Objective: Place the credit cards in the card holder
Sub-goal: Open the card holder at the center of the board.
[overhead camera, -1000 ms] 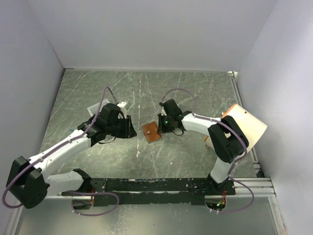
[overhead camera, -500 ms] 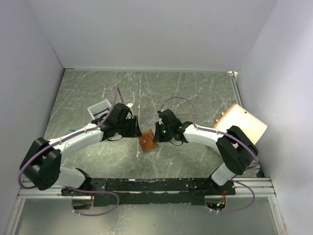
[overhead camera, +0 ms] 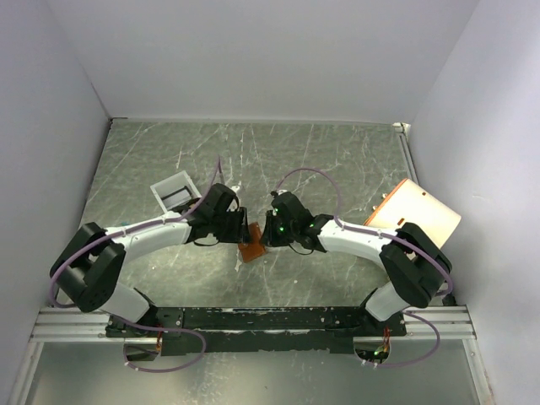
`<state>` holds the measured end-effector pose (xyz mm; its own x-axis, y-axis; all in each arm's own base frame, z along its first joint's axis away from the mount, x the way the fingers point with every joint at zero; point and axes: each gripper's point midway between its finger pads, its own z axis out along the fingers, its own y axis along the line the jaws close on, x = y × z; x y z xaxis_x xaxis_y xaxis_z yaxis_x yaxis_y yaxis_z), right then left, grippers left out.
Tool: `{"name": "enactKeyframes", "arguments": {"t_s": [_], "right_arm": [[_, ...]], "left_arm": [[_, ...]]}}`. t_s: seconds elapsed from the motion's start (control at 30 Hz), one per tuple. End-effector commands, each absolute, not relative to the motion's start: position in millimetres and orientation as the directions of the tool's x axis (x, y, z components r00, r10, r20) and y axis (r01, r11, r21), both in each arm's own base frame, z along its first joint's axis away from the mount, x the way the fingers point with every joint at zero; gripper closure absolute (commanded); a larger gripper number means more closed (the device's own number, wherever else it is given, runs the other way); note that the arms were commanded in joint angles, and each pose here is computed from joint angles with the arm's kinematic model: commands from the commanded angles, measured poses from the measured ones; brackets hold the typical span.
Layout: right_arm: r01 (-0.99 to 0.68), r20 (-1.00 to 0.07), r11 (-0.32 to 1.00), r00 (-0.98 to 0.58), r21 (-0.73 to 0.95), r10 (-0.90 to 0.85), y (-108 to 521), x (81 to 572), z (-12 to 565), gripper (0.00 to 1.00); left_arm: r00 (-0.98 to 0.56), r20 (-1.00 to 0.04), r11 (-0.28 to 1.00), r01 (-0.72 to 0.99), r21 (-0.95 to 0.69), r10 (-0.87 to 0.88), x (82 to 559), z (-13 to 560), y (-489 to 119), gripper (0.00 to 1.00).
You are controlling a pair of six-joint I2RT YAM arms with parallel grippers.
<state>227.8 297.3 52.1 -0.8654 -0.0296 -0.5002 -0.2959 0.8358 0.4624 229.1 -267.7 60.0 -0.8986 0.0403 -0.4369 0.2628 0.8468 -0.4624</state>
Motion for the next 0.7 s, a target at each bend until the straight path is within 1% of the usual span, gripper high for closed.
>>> {"name": "enactKeyframes", "arguments": {"t_s": [0.0, 0.2, 0.43, 0.57, 0.67], "right_arm": [[-0.313, -0.535, 0.817, -0.845, 0.484, -0.007, 307, 232, 67, 1.0], [-0.327, -0.543, 0.814, -0.839, 0.48, -0.017, 311, 231, 70, 1.0], [-0.327, -0.551, 0.82, -0.834, 0.47, -0.017, 309, 231, 68, 1.0], [-0.325, -0.549, 0.826, -0.836, 0.46, -0.022, 307, 231, 65, 1.0], [-0.324, -0.549, 0.824, -0.836, 0.464, -0.02, 308, 231, 65, 1.0]], "left_arm": [[-0.886, -0.461, 0.829, 0.291, -0.478, 0.045, 236, 59, -279, 0.49], [-0.897, -0.436, 0.862, 0.279, -0.423, 0.077, 236, 35, -272, 0.5], [-0.895, -0.436, 0.891, 0.266, -0.367, 0.088, 237, 24, -262, 0.57], [-0.898, -0.429, 0.898, 0.266, -0.351, 0.099, 236, 20, -259, 0.65], [-0.897, -0.43, 0.898, 0.267, -0.349, 0.1, 237, 22, -260, 0.76]]}}
